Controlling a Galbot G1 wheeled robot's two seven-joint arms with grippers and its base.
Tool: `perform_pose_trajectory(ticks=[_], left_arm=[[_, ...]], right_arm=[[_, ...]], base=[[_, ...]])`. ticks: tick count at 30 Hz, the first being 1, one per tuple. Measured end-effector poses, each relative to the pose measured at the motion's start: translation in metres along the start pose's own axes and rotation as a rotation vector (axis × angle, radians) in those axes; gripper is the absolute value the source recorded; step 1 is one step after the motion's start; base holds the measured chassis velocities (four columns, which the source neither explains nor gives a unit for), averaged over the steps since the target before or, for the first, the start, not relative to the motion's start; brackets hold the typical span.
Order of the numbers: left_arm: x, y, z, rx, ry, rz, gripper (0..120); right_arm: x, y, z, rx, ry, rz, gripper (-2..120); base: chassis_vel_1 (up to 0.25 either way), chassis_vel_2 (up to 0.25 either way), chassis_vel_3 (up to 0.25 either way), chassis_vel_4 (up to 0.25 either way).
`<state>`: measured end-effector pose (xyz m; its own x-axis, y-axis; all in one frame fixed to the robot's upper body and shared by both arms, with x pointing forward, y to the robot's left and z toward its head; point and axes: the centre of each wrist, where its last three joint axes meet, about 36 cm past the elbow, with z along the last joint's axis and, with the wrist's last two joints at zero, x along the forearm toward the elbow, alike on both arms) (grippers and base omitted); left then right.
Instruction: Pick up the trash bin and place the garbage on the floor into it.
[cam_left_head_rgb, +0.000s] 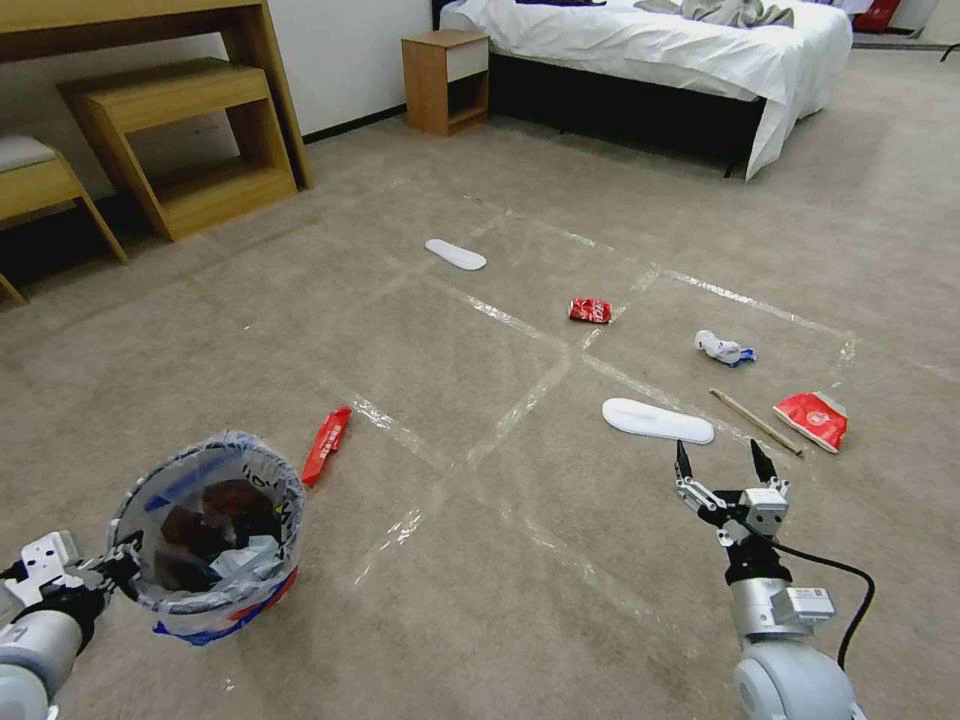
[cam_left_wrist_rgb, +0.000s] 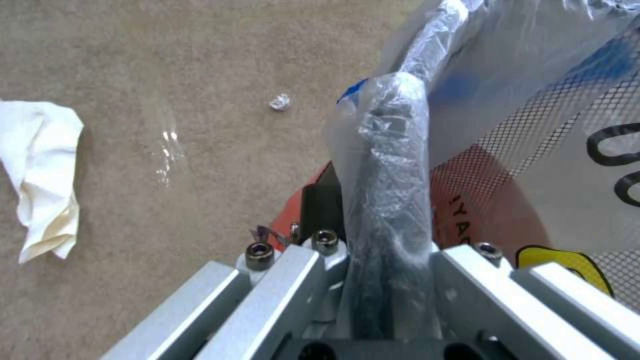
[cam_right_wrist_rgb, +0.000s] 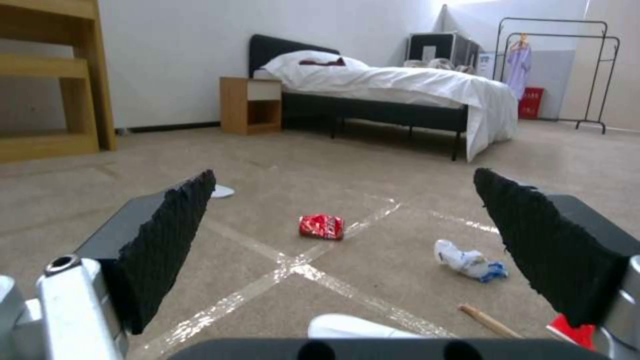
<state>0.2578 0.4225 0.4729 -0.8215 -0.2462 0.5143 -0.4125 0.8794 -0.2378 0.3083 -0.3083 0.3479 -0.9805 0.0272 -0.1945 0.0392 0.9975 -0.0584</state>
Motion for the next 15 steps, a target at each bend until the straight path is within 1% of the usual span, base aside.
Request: perform_pose_trajectory(ticks=[7, 15], left_arm=[[0.0049, -0.0011, -0.0017, -0.002, 0.001, 0.003, 1], [0.0061, 0.0001, -0.0035, -0.004, -0.001, 0.000, 1]], right_arm=[[-0.0029, -0.0023, -0.0035, 0.005, -0.005, -0.005, 99], [-0.0061, -0.0007, -0.0044, 0.002, -0.004, -0.003, 99]], base=[[-0.052, 0.045, 0.045, -0.045], [-0.038, 0.034, 0.038, -0.032]])
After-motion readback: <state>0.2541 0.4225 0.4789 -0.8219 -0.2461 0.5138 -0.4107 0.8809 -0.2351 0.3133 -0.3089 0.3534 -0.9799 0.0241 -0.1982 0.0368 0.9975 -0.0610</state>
